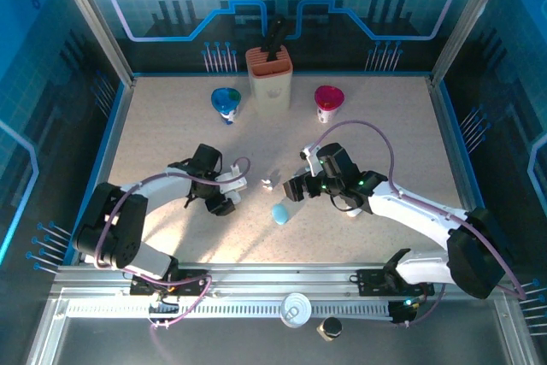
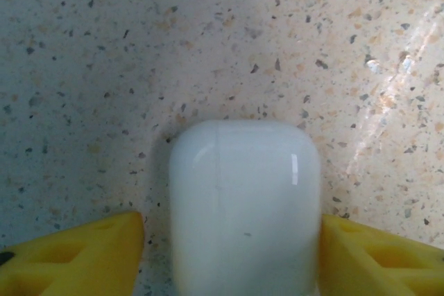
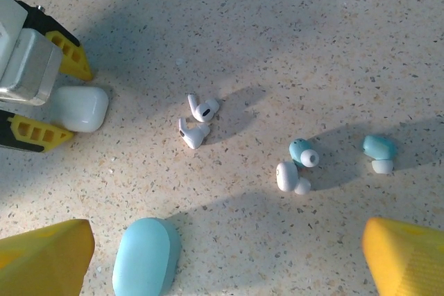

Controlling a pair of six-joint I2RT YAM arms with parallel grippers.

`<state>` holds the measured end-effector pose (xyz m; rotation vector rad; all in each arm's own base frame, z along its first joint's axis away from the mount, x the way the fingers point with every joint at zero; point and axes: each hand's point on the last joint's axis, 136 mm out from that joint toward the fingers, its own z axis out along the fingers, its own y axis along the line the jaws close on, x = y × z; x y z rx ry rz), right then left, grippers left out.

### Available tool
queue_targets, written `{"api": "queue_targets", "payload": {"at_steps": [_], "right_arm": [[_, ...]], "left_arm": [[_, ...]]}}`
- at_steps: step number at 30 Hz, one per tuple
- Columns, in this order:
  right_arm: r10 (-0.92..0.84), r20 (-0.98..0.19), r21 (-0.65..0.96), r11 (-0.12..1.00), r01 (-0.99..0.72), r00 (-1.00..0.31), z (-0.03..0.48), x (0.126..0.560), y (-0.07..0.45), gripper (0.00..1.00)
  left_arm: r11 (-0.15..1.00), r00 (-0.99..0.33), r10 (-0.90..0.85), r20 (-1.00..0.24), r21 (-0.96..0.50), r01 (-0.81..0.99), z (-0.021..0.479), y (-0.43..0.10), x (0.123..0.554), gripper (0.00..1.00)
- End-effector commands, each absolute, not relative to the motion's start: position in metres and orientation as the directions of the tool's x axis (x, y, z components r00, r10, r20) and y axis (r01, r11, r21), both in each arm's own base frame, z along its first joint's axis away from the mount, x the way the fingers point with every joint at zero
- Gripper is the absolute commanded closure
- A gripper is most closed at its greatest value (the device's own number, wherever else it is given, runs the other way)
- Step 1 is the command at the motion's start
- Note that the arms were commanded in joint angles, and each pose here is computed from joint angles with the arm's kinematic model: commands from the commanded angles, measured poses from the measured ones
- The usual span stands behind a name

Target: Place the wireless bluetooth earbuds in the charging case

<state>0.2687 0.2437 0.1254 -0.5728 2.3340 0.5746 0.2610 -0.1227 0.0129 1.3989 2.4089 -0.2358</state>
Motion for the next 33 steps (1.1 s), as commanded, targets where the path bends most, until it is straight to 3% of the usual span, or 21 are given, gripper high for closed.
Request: {"api": "queue_targets", "payload": {"at_steps": [1,8,11,17,22,25,33], "right_arm": [[-0.229,-0.695,0.24,0.82,-0.52,-0.682,0.136,0.274,0.248,0.0],[-0.158,-0.735,0.208,0.873,-0.441,-0.66,0.147,0.283,0.23,0.0],[-0.138,-0.733,0.216,0.881,-0.421,-0.666,0.15,0.282,0.224,0.0],[-0.054,-0.7,0.309,0.876,-0.37,-0.712,0.156,0.274,0.213,0.0],[0.033,-0.594,0.565,0.728,-0.388,-0.804,0.167,0.26,0.226,0.01],[0.005,-0.558,0.629,0.655,-0.419,-0.83,0.175,0.253,0.238,0.04],[-0.015,-0.53,0.741,0.478,-0.471,-0.848,0.205,0.248,0.271,0.13]], "left_arm": [[0.521,-0.466,0.806,-0.365,0.061,0.851,0.014,-0.121,0.274,0.39],[0.511,-0.463,0.809,-0.363,0.044,0.858,0.014,-0.122,0.27,0.6],[0.499,-0.458,0.814,-0.356,0.027,0.866,0.016,-0.123,0.266,0.64],[0.488,-0.418,0.803,-0.426,0.065,0.871,0.037,-0.132,0.27,0.62],[0.45,-0.244,0.755,-0.609,0.21,0.868,0.1,-0.159,0.284,0.6],[0.405,-0.108,0.728,-0.677,0.298,0.864,0.137,-0.181,0.286,0.6],[0.233,0.136,0.755,-0.642,0.457,0.859,0.173,-0.229,0.273,0.6]]}}
